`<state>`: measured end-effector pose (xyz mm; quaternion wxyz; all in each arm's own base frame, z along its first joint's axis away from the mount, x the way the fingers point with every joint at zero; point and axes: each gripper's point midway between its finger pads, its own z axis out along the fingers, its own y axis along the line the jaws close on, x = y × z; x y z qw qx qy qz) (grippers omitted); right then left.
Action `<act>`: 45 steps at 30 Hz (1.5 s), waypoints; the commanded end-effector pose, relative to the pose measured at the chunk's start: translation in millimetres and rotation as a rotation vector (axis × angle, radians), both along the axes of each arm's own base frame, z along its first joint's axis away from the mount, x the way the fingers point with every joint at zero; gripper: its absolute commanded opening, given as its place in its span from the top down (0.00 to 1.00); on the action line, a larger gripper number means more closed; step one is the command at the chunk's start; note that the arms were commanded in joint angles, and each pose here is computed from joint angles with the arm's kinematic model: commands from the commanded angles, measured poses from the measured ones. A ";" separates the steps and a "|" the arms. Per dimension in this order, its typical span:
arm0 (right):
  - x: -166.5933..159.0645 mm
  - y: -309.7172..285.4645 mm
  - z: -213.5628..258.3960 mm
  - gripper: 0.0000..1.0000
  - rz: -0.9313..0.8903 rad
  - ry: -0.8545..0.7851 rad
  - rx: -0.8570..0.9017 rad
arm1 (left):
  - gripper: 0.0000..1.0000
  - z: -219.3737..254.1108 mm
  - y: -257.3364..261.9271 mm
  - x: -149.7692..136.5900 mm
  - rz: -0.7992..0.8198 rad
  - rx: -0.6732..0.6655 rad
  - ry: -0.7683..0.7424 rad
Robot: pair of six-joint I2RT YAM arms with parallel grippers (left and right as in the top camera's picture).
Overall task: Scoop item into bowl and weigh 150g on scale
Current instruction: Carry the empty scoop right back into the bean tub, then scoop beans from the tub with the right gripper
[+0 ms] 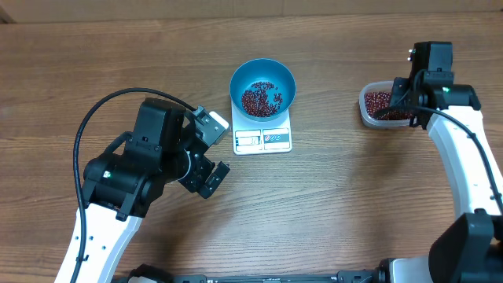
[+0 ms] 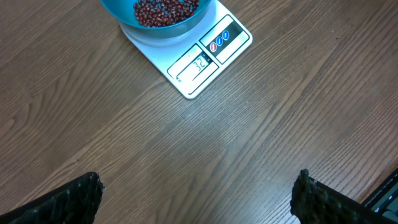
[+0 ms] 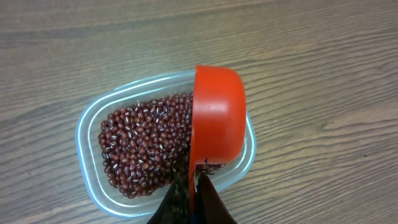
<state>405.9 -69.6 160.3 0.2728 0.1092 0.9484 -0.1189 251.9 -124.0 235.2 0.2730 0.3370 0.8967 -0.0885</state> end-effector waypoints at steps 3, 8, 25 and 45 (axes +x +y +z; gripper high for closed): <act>3.2 -0.4 -19.6 0.96 0.026 0.057 -0.008 | 0.00 6.8 0.9 3.6 -0.008 0.007 -0.026; 3.8 -0.7 -50.1 0.96 0.071 0.151 -0.026 | 0.00 6.8 0.8 3.6 -0.009 0.007 -0.026; -1.7 30.2 -83.8 0.96 0.151 0.233 0.150 | 0.00 6.8 0.8 3.6 -0.009 0.007 -0.026; -4.4 38.6 -62.8 0.96 0.176 0.101 0.721 | 0.00 6.6 0.8 3.7 -0.009 0.007 -0.025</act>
